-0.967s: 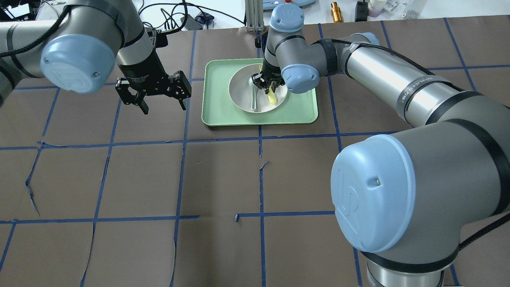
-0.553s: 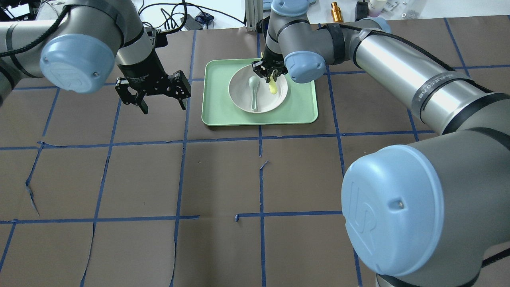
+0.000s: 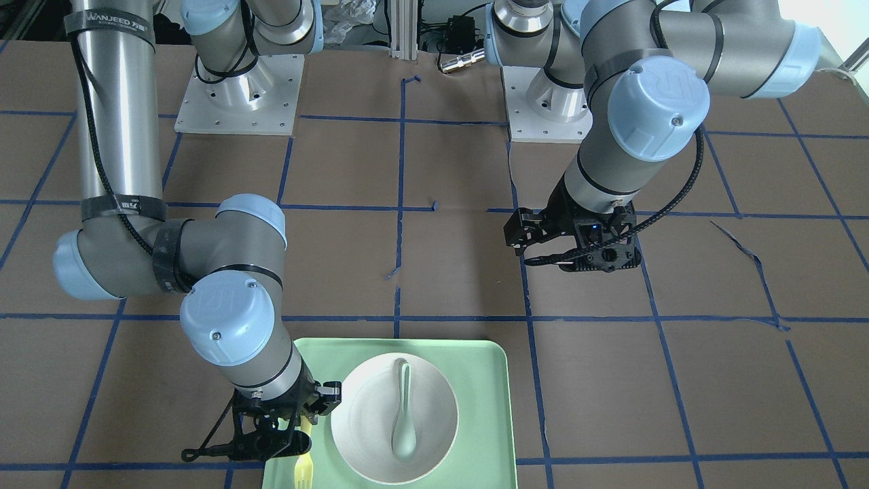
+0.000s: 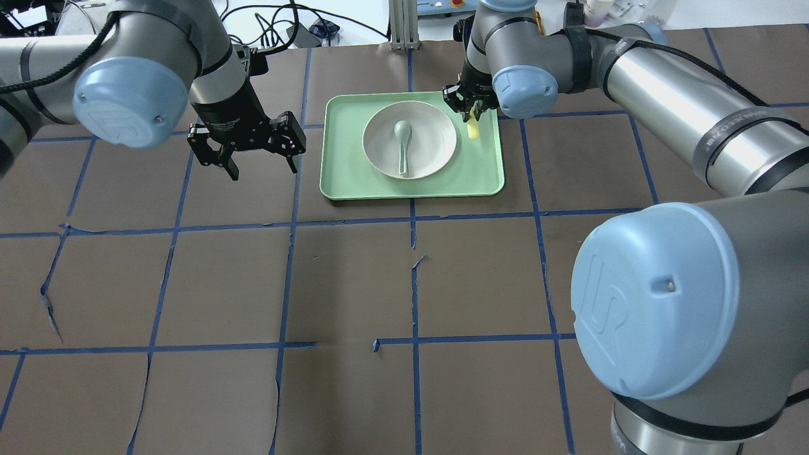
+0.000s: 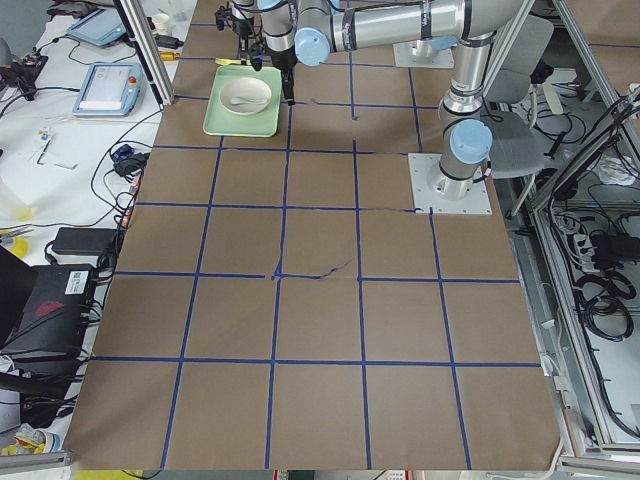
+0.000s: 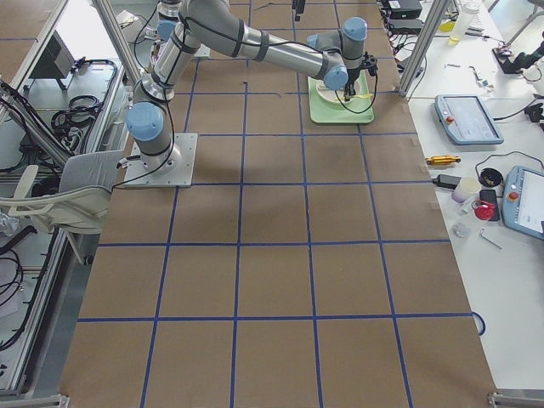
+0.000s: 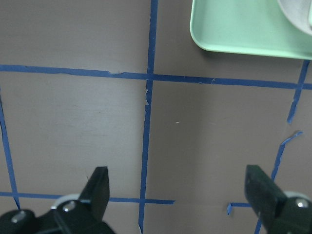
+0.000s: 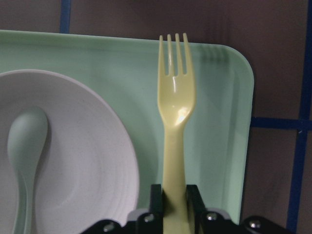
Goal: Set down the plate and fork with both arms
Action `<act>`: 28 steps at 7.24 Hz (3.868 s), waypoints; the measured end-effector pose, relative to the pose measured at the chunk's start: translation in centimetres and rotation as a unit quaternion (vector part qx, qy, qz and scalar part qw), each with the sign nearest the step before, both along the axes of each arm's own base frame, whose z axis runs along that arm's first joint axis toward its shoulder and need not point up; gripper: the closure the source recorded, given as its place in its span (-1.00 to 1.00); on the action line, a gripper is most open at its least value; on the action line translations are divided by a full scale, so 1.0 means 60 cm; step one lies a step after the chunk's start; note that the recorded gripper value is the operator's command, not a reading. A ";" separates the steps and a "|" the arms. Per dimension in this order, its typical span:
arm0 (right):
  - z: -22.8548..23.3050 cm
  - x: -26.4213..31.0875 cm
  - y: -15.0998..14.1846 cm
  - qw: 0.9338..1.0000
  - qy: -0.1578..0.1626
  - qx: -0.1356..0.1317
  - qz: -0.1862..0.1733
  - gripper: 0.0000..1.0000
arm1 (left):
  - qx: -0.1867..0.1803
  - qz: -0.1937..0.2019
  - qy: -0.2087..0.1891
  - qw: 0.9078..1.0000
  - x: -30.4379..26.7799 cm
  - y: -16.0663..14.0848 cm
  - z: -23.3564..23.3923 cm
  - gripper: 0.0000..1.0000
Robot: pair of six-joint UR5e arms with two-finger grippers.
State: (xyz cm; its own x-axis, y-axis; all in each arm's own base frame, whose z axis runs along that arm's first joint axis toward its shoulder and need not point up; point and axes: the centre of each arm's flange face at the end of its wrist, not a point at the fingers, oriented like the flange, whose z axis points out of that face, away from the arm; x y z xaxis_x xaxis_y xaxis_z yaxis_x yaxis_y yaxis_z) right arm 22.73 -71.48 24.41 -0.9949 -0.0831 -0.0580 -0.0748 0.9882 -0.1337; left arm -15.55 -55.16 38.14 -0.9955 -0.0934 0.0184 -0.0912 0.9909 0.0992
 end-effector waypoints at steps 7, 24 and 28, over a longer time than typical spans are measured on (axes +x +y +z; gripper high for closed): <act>-0.065 -0.007 0.009 0.999 -0.017 0.037 -0.021 -1.00 | -0.015 -0.001 0.005 1.000 -0.005 0.007 -0.044 -1.00; 0.396 -0.055 0.295 0.994 0.040 0.099 0.003 -1.00 | -0.038 -0.026 -0.010 0.999 -0.020 0.017 0.112 -1.00; 0.391 -0.052 0.294 0.995 0.039 0.095 -0.001 -1.00 | -0.033 -0.027 -0.013 0.999 -0.020 0.021 0.105 -1.00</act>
